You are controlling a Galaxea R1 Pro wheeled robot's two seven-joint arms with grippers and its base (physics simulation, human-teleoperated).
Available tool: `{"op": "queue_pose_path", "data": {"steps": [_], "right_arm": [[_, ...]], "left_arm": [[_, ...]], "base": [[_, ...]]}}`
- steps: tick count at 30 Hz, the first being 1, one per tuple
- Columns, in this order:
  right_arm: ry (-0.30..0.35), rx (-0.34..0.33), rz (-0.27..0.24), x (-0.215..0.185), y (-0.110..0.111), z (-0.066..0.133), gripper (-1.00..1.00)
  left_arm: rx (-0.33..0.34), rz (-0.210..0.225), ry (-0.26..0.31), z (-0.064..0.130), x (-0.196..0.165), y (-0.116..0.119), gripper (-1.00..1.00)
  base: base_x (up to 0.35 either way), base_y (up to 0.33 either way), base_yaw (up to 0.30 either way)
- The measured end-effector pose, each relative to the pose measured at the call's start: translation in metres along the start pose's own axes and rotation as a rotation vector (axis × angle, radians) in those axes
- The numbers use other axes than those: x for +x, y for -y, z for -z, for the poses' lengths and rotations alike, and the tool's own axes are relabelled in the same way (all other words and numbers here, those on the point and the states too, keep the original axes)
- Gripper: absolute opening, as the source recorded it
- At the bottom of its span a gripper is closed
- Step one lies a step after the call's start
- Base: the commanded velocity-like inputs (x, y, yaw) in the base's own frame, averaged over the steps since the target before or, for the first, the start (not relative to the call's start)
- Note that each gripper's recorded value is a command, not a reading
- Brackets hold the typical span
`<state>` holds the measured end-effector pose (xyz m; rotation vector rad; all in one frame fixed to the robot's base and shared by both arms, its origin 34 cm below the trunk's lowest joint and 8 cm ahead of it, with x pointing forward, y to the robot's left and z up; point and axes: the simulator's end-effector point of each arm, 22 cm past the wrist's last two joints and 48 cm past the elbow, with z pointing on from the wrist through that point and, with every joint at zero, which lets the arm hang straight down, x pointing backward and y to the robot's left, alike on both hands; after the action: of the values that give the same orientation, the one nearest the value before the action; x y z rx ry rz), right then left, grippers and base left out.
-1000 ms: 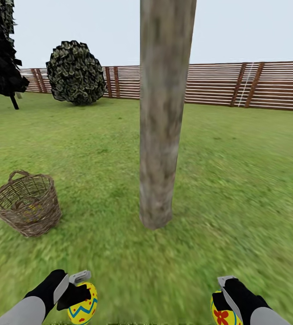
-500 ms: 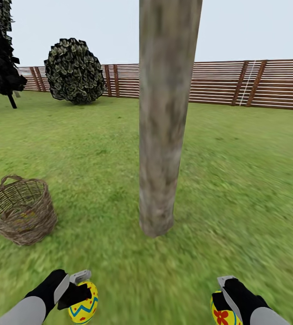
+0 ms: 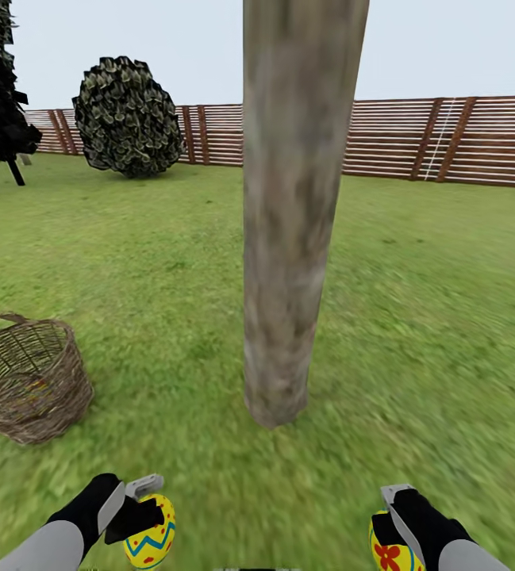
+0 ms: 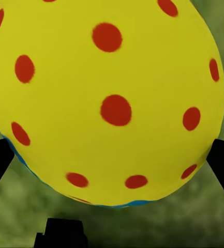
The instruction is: Take the three Easter eggs out of the wicker basket on the lawn in the garden, then place them on the lawn next to a single tree (choose any tree) so that all three eggs are next to the same tree and none are left in the basket.
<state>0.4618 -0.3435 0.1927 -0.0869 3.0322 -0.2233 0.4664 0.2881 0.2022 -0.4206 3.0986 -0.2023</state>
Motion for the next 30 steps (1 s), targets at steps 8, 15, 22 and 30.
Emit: {"op": "queue_pose_path", "data": {"steps": [8,15,22,30], "right_arm": [[-0.032,-0.003,0.005,0.012,-0.004,-0.012,-1.00],[-0.059,-0.005,0.009,0.022,-0.006,-0.022,-1.00],[-0.088,-0.007,0.013,0.033,-0.008,-0.032,-1.00],[-0.119,-0.009,0.018,0.045,-0.010,-0.042,-1.00]], "left_arm": [[-0.008,0.003,-0.032,-0.013,0.010,-0.004,-1.00],[-0.016,0.007,-0.059,-0.024,0.019,-0.007,-1.00],[-0.039,0.013,-0.080,-0.032,0.024,-0.023,-1.00],[-0.048,0.017,-0.111,-0.044,0.034,-0.028,-1.00]], "base": [[0.000,0.000,0.000],[0.000,0.000,0.000],[0.000,0.000,0.000],[0.000,0.000,0.000]]}}
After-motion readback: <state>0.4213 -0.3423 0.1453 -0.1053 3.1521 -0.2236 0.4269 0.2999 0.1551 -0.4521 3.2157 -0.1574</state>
